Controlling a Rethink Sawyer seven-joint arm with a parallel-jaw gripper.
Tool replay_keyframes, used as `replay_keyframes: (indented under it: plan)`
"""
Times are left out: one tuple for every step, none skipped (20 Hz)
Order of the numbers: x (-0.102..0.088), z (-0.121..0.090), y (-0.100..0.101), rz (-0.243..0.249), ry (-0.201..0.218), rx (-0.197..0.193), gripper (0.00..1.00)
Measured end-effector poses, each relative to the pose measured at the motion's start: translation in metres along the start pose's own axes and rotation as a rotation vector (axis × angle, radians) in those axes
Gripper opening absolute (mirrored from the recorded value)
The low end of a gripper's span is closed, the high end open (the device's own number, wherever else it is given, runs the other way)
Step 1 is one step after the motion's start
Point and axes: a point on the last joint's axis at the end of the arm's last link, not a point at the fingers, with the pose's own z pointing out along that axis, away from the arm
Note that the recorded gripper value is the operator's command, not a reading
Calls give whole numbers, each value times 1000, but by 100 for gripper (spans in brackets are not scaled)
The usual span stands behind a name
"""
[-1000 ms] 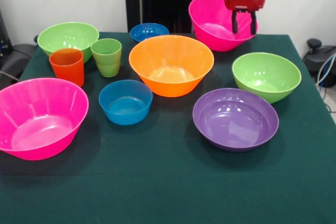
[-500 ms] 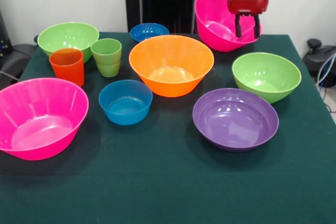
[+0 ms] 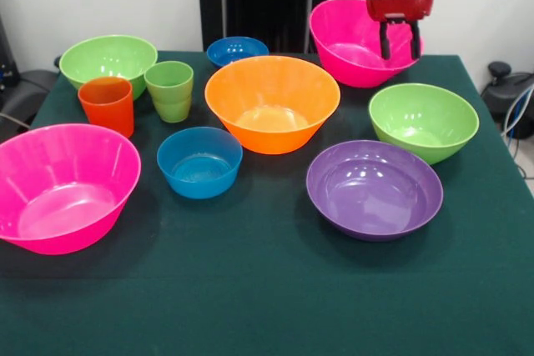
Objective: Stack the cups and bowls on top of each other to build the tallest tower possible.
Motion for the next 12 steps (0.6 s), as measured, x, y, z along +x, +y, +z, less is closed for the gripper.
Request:
replay_keyframes:
  plan:
    - [-2, -2, 2, -2, -7, -6, 100]
    - [-4, -4, 4, -4, -11, -9, 100]
    - [-5, -5, 5, -5, -15, -13, 100]
    - [-7, -7, 7, -7, -22, -18, 100]
    - [-9, -10, 9, -9, -28, -23, 100]
    - [-10, -11, 11, -11, -33, -27, 100]
    - [-11, -13, 12, -12, -37, -31, 100]
    - [-13, -15, 14, -14, -42, -34, 100]
    - [-15, -17, 16, -16, -48, -39, 100]
    - [-17, -19, 18, -18, -55, -45, 100]
    - [-18, -20, 19, -19, -58, -48, 100]
    - [-18, -21, 19, -19, -60, -49, 100]
